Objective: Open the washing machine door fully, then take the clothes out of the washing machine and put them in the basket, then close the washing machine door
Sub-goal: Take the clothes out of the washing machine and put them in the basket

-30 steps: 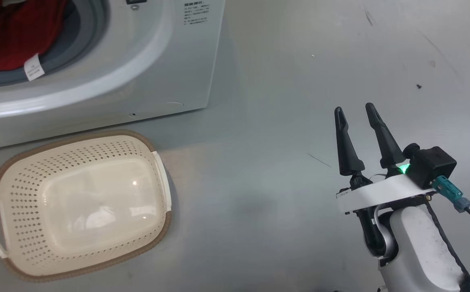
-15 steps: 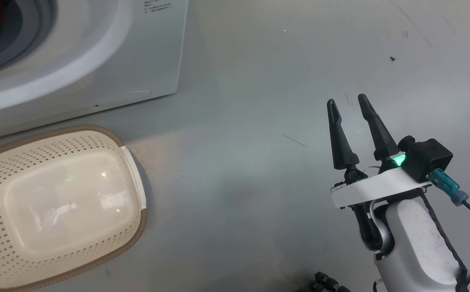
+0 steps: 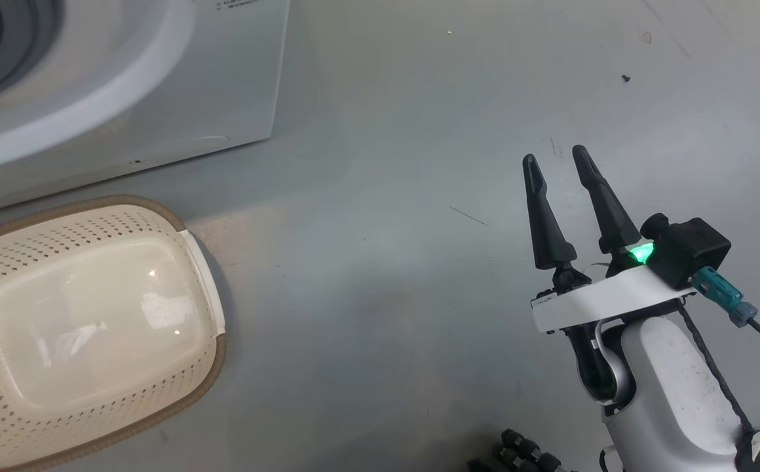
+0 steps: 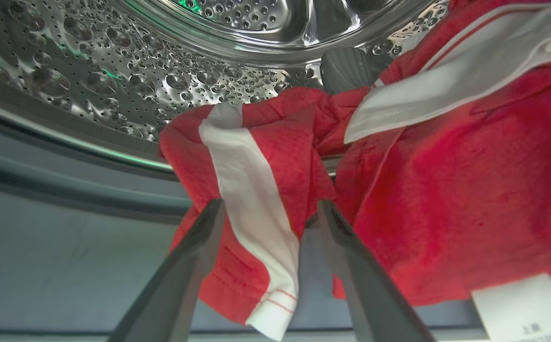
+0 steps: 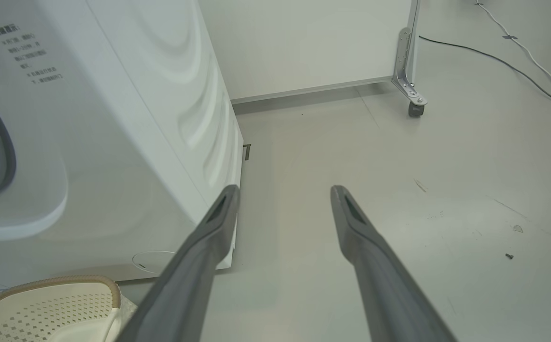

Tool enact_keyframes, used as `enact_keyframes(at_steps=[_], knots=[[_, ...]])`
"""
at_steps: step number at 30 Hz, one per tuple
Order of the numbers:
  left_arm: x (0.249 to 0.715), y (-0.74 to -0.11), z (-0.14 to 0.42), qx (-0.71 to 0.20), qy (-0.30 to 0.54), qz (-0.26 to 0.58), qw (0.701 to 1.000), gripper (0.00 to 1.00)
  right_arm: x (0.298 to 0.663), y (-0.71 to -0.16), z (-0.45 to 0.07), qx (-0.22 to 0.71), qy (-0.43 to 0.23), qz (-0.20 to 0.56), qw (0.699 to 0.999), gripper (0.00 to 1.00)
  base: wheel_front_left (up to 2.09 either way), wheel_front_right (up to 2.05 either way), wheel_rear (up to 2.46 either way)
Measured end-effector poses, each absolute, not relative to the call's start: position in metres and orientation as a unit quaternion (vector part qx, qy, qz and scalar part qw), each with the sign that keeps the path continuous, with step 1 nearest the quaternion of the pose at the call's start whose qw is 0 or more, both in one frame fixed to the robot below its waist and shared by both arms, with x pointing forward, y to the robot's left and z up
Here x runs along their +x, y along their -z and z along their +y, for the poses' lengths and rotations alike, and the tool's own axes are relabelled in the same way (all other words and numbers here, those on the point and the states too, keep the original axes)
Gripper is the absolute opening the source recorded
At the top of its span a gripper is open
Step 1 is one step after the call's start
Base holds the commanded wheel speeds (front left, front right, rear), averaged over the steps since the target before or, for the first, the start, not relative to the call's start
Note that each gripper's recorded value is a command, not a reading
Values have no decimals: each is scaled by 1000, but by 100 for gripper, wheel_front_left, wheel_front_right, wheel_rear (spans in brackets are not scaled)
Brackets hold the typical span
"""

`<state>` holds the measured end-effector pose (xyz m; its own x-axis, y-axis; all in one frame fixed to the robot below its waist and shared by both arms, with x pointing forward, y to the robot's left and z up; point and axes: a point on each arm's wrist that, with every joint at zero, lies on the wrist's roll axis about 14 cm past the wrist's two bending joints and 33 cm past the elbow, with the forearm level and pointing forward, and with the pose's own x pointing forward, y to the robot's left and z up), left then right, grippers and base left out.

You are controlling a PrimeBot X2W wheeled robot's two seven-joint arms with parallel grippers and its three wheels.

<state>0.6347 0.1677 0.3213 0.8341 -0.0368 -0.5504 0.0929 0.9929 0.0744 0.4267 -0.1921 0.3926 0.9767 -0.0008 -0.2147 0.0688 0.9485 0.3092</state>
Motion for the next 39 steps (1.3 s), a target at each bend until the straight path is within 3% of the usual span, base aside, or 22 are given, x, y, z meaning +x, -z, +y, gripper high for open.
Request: enact_keyframes(at_steps=[26,27,28,29,39], knots=[[650,-300,177,53,7,330,943,100,434,-387,-191,169,18,109,979,100,0,0,0],[651,-300,177,52,6,330,943,78,434,-387,-191,169,17,109,979,100,0,0,0],[652,-301,178,52,5,330,943,48,435,-387,-191,169,17,109,979,100,0,0,0],[653,-301,178,51,4,329,943,0,435,-387,-191,169,17,109,979,100,0,0,0],[658,-306,178,50,3,315,948,0,440,-390,-190,169,13,103,980,100,0,0,0]])
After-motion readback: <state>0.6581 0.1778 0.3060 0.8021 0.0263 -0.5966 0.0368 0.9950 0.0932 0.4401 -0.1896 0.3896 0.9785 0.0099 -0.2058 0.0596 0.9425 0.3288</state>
